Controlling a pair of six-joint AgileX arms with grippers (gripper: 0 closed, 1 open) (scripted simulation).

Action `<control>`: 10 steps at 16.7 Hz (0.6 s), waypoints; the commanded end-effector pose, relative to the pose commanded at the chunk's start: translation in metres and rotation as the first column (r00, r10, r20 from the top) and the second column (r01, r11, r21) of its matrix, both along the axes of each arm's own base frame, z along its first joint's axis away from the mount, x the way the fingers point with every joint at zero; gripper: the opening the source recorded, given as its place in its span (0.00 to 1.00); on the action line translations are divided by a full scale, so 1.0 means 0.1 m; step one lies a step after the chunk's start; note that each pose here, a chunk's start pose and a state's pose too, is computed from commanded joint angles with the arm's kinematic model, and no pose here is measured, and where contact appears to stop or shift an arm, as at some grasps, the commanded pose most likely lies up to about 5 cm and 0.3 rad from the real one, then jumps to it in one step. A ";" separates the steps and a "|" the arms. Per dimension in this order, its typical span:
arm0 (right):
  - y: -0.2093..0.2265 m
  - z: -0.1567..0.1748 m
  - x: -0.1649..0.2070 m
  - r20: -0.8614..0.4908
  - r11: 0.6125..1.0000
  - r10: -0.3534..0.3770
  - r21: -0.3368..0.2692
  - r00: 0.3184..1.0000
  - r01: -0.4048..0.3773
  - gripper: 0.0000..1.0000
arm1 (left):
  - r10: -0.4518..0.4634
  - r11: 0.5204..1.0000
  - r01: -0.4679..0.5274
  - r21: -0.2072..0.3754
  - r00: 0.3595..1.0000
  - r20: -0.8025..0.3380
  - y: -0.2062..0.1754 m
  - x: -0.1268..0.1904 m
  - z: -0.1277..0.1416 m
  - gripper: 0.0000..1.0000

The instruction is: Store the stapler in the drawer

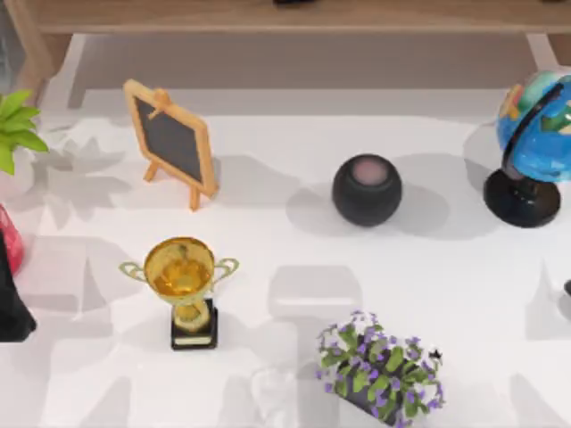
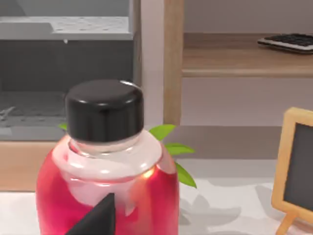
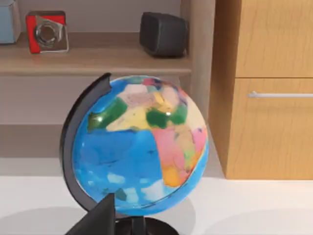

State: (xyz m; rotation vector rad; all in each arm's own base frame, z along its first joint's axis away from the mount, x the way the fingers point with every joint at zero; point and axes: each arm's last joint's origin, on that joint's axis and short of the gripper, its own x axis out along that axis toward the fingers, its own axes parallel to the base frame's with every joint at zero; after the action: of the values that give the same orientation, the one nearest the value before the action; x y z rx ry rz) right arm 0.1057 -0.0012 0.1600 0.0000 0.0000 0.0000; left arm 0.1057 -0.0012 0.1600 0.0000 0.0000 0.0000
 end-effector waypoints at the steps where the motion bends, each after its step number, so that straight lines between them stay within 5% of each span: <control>1: 0.00 0.00 0.00 0.000 1.000 0.000 0.000 1.000 0.000 1.00 | 0.000 1.000 0.000 0.000 1.000 0.000 0.00 0.00 0.00 1.00; 5: -0.02 0.14 0.02 0.026 0.998 -0.014 -0.056 1.000 0.015 1.00 | 0.000 1.000 0.000 0.000 1.000 0.000 0.00 0.00 0.00 1.00; 10: -0.11 0.65 0.24 0.080 0.951 -0.034 -0.304 0.996 0.057 1.00 | 0.000 1.000 0.000 0.000 1.000 0.000 0.00 0.00 0.00 1.00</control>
State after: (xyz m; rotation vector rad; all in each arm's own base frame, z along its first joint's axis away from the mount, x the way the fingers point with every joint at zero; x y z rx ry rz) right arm 0.1292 -0.0118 0.2250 -0.3112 -0.0739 -0.0464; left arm 0.1057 -0.0012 0.1600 0.0000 0.0000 0.0000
